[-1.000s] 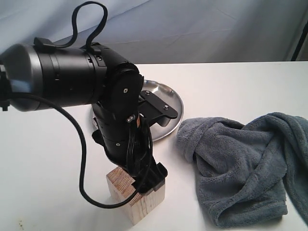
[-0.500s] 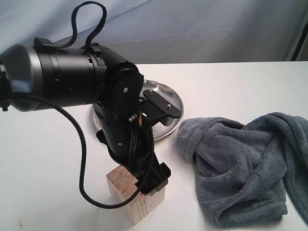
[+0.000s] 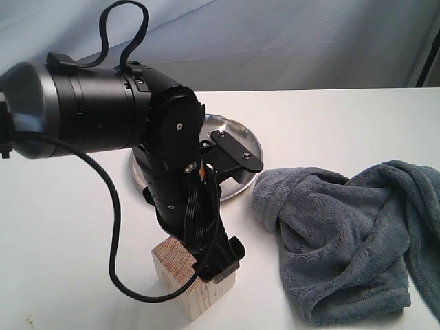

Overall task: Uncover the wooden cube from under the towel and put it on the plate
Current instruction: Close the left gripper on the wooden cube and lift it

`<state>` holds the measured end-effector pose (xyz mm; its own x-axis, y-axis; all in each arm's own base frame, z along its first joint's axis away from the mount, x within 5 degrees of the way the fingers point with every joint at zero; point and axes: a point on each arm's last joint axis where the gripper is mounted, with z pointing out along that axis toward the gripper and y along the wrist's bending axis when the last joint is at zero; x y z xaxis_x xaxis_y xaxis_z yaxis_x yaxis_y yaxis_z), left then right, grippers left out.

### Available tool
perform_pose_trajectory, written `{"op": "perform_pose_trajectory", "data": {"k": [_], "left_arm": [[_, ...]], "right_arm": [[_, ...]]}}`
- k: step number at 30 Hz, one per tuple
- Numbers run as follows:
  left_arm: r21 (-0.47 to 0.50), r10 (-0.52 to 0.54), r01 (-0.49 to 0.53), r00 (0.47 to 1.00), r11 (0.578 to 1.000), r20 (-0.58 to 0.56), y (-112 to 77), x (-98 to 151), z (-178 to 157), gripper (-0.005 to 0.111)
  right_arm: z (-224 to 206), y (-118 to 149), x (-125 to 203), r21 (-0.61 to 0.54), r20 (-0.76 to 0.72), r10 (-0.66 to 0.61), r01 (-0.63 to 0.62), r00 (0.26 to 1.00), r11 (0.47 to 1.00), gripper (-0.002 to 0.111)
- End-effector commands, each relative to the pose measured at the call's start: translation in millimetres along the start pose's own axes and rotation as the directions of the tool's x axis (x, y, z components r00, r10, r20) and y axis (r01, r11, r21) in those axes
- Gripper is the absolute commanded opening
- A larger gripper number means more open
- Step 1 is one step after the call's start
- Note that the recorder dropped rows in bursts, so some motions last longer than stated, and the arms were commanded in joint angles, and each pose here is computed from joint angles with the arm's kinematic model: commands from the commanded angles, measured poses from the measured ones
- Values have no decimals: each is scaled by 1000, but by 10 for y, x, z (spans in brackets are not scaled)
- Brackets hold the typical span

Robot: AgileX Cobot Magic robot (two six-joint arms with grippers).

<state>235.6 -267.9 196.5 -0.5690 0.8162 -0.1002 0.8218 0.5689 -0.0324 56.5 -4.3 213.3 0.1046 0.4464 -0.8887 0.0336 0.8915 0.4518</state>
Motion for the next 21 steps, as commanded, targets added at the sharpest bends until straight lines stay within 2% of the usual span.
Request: {"op": "perform_pose_trajectory", "data": {"k": [1, 21], "left_arm": [[-4, 6, -6, 1000, 1000, 5, 7, 11, -33, 97], [16, -8, 9, 996, 1000, -92, 19, -17, 343, 97]], "right_arm": [[-5, -3, 15, -1, -8, 9, -9, 1000, 1000, 3], [-5, -3, 15, -1, -8, 9, -9, 1000, 1000, 3]]}}
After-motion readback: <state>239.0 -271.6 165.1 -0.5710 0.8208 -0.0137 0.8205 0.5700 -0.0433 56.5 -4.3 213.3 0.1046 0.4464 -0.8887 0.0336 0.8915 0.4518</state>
